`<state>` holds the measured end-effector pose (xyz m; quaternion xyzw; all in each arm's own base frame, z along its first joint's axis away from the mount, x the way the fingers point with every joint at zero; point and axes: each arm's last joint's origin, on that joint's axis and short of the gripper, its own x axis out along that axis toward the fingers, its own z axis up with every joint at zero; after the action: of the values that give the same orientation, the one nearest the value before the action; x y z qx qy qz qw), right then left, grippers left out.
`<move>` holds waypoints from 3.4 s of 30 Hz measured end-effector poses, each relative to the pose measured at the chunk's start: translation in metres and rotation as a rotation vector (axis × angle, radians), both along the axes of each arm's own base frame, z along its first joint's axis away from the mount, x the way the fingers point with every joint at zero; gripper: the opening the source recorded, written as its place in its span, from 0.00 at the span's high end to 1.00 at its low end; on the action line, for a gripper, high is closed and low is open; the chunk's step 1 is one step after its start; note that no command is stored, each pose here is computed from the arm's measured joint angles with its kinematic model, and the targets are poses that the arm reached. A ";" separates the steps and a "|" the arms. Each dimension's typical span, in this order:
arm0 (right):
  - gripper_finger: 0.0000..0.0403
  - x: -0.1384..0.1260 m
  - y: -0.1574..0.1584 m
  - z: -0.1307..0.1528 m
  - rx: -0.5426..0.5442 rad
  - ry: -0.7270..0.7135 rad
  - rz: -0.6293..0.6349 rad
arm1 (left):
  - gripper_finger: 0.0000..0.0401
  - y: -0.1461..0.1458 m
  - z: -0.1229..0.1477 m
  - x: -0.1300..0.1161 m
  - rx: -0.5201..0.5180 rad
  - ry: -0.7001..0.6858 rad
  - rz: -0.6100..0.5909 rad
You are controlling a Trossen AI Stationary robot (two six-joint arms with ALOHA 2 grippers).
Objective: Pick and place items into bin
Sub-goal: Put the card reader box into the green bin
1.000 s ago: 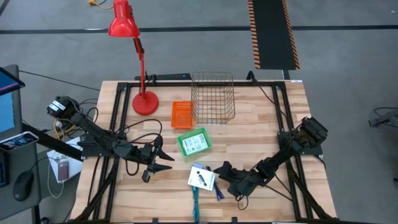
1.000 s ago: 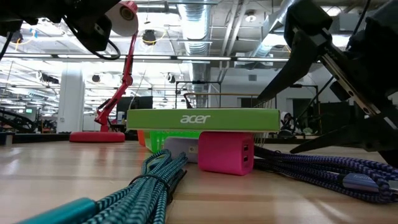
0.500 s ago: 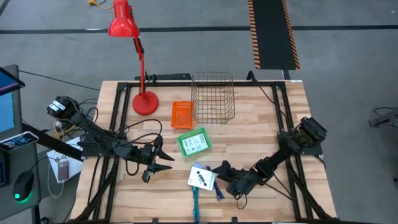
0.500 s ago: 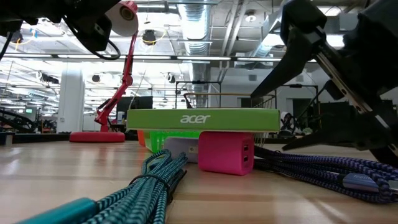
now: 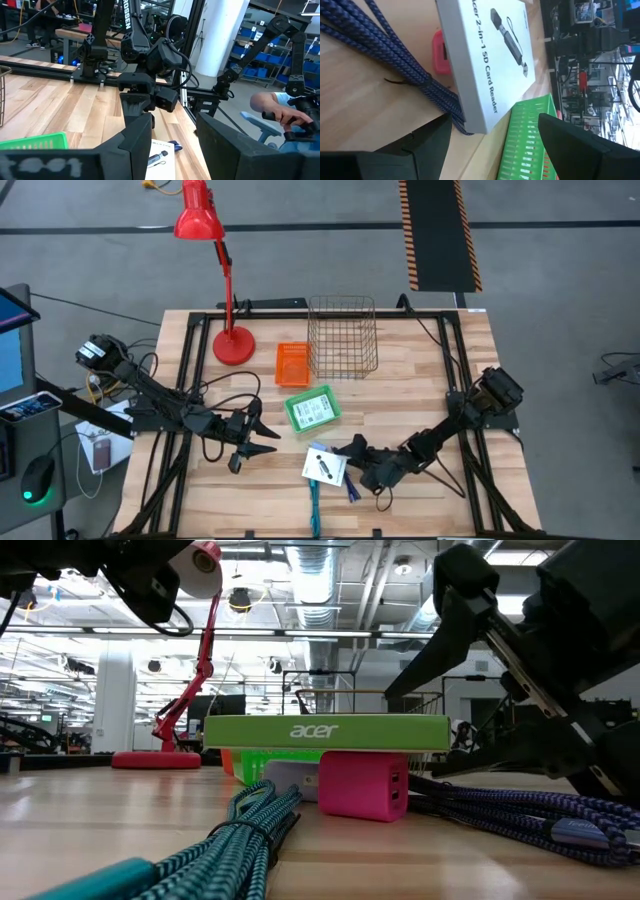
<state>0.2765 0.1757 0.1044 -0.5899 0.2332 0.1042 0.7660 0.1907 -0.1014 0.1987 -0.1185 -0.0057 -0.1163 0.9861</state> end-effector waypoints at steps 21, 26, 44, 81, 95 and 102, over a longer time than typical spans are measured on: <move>0.29 0.001 0.002 0.001 0.014 0.004 0.043 | 0.64 0.000 -0.003 0.000 -0.018 0.030 -0.002; 0.36 0.001 0.002 0.001 0.014 0.003 0.043 | 0.64 0.000 -0.003 0.000 -0.017 0.034 -0.002; 0.94 0.000 0.002 0.001 0.013 0.004 0.042 | 0.64 0.000 -0.007 0.000 -0.040 0.083 0.000; 0.94 0.055 -0.038 0.076 0.329 -0.087 -0.299 | 0.64 0.000 -0.007 0.000 -0.041 0.083 0.000; 0.94 0.045 -0.118 0.130 0.922 0.059 -0.355 | 0.64 0.000 -0.005 0.000 -0.063 0.066 -0.005; 0.94 0.054 -0.159 0.119 1.175 0.154 -0.453 | 0.64 0.000 -0.005 0.000 -0.051 0.063 -0.006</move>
<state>0.3300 0.0164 0.2237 0.0019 0.3104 0.0923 0.9461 0.1907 -0.1017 0.1937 -0.1471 0.0228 -0.1153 0.9821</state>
